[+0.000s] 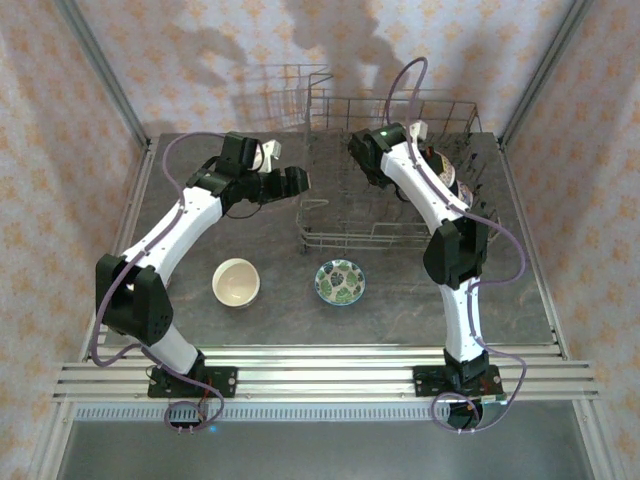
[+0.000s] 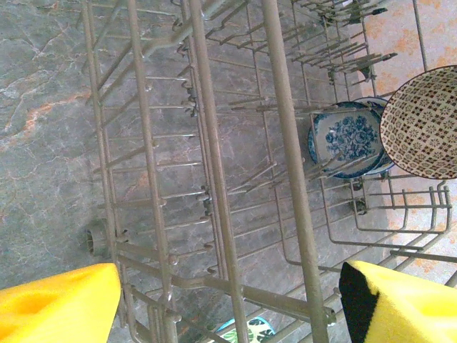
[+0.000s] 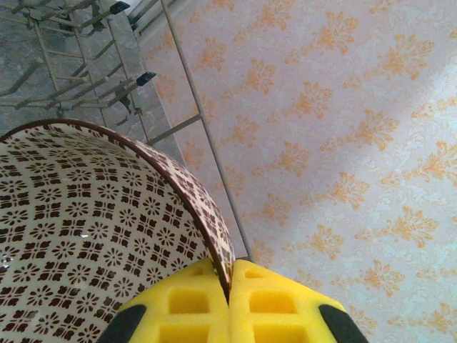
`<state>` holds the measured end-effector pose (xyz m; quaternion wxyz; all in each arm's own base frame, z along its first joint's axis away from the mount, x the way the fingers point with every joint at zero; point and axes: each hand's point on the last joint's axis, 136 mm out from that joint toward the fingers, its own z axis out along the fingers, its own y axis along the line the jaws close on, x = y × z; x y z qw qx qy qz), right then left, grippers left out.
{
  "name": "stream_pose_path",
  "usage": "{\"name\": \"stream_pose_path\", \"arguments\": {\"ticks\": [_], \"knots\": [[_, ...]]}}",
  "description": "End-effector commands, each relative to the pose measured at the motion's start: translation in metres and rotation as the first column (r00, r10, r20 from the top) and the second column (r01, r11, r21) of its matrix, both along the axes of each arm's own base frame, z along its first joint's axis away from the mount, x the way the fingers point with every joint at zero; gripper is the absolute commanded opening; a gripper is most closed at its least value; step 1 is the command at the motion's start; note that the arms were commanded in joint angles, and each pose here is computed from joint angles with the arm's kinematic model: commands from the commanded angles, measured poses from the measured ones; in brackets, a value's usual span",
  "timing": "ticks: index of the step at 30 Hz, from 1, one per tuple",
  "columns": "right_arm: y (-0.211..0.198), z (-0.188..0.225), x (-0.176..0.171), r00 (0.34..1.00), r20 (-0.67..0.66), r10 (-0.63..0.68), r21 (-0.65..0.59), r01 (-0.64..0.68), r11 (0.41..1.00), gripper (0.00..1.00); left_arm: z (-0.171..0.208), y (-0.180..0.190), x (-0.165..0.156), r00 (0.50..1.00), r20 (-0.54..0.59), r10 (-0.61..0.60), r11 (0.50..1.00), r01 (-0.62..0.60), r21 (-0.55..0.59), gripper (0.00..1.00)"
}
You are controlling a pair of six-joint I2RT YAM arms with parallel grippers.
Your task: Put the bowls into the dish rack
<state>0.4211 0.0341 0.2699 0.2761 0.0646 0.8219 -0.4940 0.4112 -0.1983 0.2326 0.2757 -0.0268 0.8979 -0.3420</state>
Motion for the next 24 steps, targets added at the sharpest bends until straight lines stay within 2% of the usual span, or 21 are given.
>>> {"name": "stream_pose_path", "arguments": {"ticks": [1, 9, 24], "knots": [[-0.02, 0.019, -0.014, 0.995, -0.101, -0.005, -0.161, -0.011, 0.987, 0.0, 0.024, 0.009, 0.005, 0.998, 0.066, 0.024, 1.0, -0.024, 0.004, 0.82], [-0.02, 0.007, -0.007, 0.984, -0.176, -0.001, -0.225, -0.039, 0.974, 0.0, 0.022, 0.015, 0.006, 0.997, 0.064, 0.041, 0.999, -0.042, 0.009, 0.82], [-0.019, -0.014, 0.002, 0.964, -0.267, -0.007, -0.263, -0.065, 0.963, 0.0, 0.019, 0.021, 0.0, 0.996, 0.067, 0.066, 0.998, -0.067, 0.015, 0.82]]}}
